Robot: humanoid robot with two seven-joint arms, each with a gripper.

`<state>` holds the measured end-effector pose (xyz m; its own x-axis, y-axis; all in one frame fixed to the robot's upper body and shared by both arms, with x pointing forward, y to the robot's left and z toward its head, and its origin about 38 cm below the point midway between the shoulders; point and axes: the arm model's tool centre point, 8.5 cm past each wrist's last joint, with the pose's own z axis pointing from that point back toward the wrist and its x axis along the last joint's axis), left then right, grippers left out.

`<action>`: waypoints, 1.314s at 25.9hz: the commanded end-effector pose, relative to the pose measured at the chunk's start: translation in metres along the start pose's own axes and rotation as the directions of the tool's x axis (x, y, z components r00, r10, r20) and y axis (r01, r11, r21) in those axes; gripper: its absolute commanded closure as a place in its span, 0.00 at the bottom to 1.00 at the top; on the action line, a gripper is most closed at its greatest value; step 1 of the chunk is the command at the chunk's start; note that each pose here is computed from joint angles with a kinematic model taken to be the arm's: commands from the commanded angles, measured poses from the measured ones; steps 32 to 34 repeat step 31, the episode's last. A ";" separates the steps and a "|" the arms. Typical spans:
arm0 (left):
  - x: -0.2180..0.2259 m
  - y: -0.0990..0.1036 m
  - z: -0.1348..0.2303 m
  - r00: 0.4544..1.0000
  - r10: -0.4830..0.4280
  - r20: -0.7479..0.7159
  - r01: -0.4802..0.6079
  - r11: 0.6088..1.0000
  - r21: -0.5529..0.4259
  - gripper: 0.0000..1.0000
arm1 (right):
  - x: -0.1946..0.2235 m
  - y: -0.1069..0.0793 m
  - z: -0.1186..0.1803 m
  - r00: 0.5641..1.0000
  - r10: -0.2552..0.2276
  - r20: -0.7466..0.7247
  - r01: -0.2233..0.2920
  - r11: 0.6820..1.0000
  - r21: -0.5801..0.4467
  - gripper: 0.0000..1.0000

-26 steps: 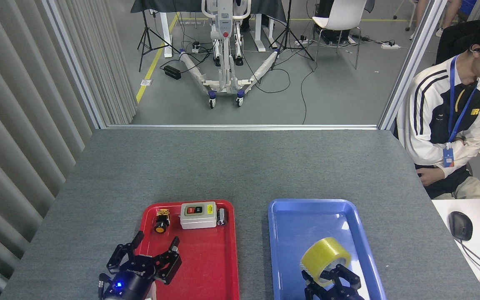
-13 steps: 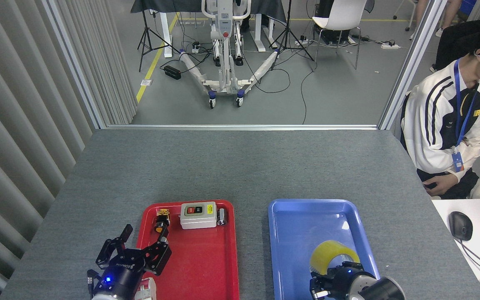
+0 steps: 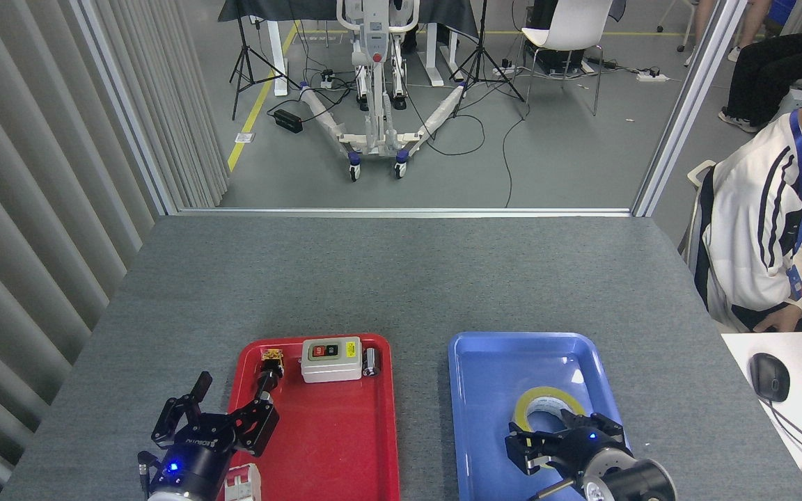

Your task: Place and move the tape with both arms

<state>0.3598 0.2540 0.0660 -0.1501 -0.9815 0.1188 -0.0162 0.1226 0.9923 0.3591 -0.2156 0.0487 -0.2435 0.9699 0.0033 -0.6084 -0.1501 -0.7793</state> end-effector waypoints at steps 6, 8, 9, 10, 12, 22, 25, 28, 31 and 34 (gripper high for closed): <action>-0.003 0.003 -0.003 0.998 -0.068 -0.015 0.068 0.998 0.002 0.00 | -0.024 0.004 0.020 0.990 -0.116 -0.081 0.065 0.881 -0.468 0.00; -0.003 0.002 -0.002 0.997 -0.075 -0.012 0.075 0.997 -0.003 0.00 | -0.028 0.013 0.024 0.982 -0.156 -0.108 0.074 0.839 -0.539 0.00; -0.002 0.000 -0.001 0.997 -0.074 -0.011 0.074 0.997 -0.007 0.00 | -0.028 0.015 0.024 0.976 -0.181 -0.124 0.078 0.816 -0.573 0.00; -0.002 0.000 -0.001 0.997 -0.076 -0.011 0.076 0.997 -0.008 0.00 | -0.030 0.019 0.025 0.968 -0.205 -0.146 0.077 0.794 -0.604 0.00; -0.003 -0.001 0.000 0.997 -0.078 -0.012 0.078 0.997 -0.012 0.00 | -0.030 0.024 0.027 0.956 -0.238 -0.171 0.078 0.770 -0.634 0.00; -0.003 0.001 -0.008 0.997 -0.082 -0.003 0.082 0.997 -0.006 0.00 | -0.024 0.028 0.027 0.956 -0.248 -0.156 0.095 0.767 -0.635 0.00; -0.005 -0.001 -0.008 0.996 -0.085 -0.003 0.085 0.996 -0.012 0.00 | -0.025 0.029 0.027 0.956 -0.246 -0.158 0.093 0.769 -0.633 0.00; -0.006 -0.001 -0.008 0.996 -0.089 -0.003 0.089 0.996 -0.013 0.00 | -0.025 0.029 0.027 0.957 -0.242 -0.161 0.088 0.770 -0.632 0.00; -0.006 0.000 -0.008 0.996 -0.088 -0.003 0.088 0.996 -0.012 0.00 | -0.025 0.028 0.027 0.958 -0.239 -0.158 0.087 0.769 -0.633 0.00; -0.006 0.000 -0.008 0.996 -0.088 -0.003 0.088 0.996 -0.012 0.00 | -0.025 0.028 0.027 0.958 -0.239 -0.158 0.087 0.769 -0.633 0.00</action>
